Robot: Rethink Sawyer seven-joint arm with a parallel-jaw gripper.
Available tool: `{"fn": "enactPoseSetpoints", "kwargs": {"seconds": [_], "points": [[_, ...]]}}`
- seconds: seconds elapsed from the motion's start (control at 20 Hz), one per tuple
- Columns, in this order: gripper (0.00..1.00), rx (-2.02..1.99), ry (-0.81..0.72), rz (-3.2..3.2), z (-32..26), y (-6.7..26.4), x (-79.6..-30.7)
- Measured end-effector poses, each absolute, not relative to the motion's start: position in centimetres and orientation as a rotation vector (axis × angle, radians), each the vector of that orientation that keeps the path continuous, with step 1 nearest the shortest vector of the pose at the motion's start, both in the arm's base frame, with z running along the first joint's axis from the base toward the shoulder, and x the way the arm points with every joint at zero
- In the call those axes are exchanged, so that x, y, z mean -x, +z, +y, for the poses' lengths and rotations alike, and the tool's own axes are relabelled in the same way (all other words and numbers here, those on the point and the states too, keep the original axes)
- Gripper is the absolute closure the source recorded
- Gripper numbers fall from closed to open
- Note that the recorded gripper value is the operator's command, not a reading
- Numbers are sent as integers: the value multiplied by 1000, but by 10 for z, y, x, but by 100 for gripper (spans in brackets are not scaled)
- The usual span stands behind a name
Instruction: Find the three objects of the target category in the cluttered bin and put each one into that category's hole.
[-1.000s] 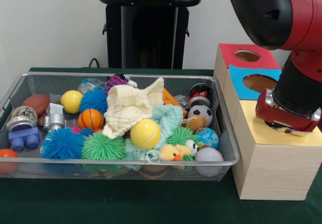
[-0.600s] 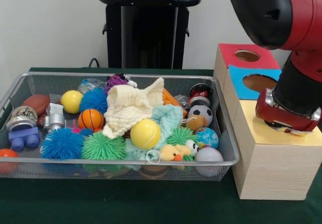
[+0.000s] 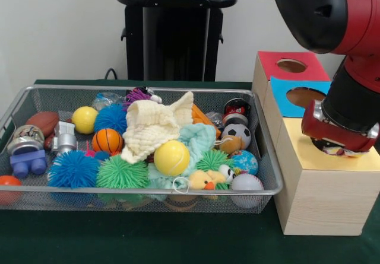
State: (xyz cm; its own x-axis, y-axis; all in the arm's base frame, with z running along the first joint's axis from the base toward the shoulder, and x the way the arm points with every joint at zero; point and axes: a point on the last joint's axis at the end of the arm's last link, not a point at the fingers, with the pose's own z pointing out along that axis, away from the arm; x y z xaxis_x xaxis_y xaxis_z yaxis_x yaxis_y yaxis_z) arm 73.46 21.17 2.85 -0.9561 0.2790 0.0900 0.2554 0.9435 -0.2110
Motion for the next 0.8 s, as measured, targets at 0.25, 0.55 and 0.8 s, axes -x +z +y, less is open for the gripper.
{"fn": "enactPoseSetpoints", "kwargs": {"seconds": [0.25,0.55,0.8], "points": [[100,408,310,-2984,211,33,-736],[100,403,321,-2981,211,37,-739],[100,402,334,-2959,212,44,-740]]}}
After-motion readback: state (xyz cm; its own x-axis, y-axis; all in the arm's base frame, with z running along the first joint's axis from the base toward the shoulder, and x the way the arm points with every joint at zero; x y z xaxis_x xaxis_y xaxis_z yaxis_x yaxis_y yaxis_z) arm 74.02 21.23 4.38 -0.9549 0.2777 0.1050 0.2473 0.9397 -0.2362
